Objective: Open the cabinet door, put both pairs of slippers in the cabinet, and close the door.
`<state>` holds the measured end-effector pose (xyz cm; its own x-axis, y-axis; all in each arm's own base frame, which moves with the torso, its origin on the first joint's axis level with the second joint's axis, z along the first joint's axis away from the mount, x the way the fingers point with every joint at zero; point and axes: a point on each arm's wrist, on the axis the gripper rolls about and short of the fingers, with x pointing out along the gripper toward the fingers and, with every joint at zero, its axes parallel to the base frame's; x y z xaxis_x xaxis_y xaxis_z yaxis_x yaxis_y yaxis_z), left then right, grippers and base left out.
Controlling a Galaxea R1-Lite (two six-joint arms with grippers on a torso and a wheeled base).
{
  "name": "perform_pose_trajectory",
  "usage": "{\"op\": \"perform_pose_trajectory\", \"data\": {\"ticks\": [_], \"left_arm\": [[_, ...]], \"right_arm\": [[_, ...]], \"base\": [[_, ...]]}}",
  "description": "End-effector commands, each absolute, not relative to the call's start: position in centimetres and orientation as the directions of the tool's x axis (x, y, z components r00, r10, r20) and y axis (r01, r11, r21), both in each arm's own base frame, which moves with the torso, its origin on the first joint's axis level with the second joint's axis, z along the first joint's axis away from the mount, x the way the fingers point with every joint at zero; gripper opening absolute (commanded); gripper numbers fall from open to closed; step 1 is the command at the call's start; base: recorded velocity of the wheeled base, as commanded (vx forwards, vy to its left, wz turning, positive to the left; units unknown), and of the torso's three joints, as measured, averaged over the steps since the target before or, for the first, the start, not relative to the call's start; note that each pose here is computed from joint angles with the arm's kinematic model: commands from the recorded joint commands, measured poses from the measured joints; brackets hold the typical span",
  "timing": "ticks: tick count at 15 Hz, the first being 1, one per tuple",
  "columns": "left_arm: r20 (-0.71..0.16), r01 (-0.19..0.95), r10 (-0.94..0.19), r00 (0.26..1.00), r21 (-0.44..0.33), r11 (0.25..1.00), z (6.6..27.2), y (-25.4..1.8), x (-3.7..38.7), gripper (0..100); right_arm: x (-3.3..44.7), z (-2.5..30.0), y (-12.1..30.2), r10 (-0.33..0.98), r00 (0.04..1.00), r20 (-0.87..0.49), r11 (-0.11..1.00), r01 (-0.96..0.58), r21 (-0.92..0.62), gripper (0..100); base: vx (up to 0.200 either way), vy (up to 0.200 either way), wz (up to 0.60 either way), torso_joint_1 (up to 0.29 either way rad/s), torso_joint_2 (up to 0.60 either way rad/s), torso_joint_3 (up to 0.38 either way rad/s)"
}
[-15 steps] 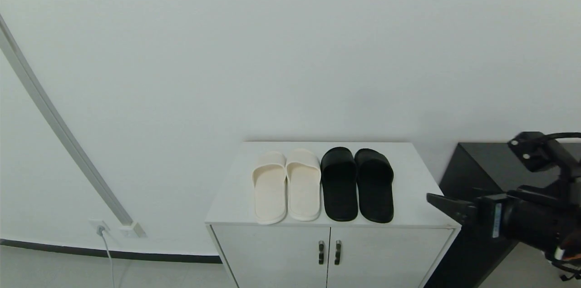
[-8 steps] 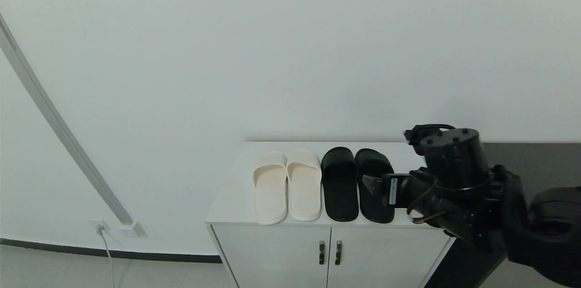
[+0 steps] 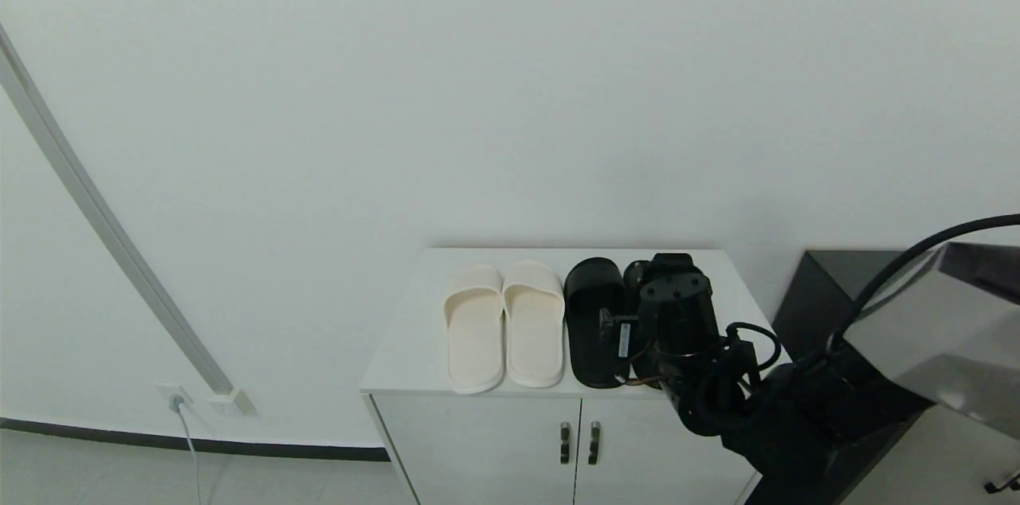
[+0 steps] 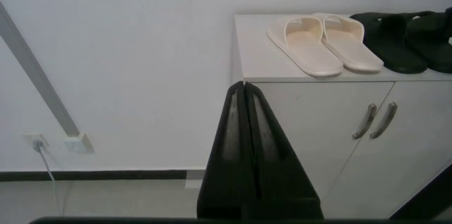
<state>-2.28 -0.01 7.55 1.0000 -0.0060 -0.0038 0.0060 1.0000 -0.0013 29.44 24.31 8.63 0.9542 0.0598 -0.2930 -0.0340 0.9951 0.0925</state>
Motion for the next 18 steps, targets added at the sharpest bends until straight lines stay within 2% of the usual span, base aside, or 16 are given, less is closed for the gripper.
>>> {"op": "perform_pose_trajectory", "data": {"ticks": [1,9,15,16,18], "left_arm": [[-0.005,0.006,-0.006,1.000,-0.002,1.000,7.5,0.0,-2.3,0],[-0.005,0.005,-0.005,1.000,-0.002,1.000,7.5,0.0,-2.3,0],[-0.005,0.006,-0.006,1.000,-0.002,1.000,7.5,0.0,-2.3,0],[-0.005,0.008,-0.008,1.000,-0.002,1.000,7.5,0.0,-2.3,0],[-0.005,0.006,-0.006,1.000,-0.002,1.000,7.5,0.0,-2.3,0]], "right_arm": [[32.1,5.6,24.6,0.014,0.950,-0.312,0.998,0.005,0.059,100],[38.3,3.6,25.2,-0.036,0.972,-0.230,0.998,0.047,0.041,100],[39.9,3.6,24.8,-0.058,0.977,-0.205,0.998,0.064,0.023,100],[39.9,3.6,24.8,-0.057,0.978,-0.202,0.998,0.063,0.025,0],[40.0,3.6,24.9,-0.055,0.978,-0.199,0.998,0.060,0.018,0]], "base": [[0.000,0.000,0.00,0.000,0.00,0.000],[0.000,0.000,0.00,0.000,0.00,0.000],[0.000,0.000,0.00,0.000,0.00,0.000],[0.000,0.000,0.00,0.000,0.00,0.000],[0.000,0.000,0.00,0.000,0.00,0.000]]}}
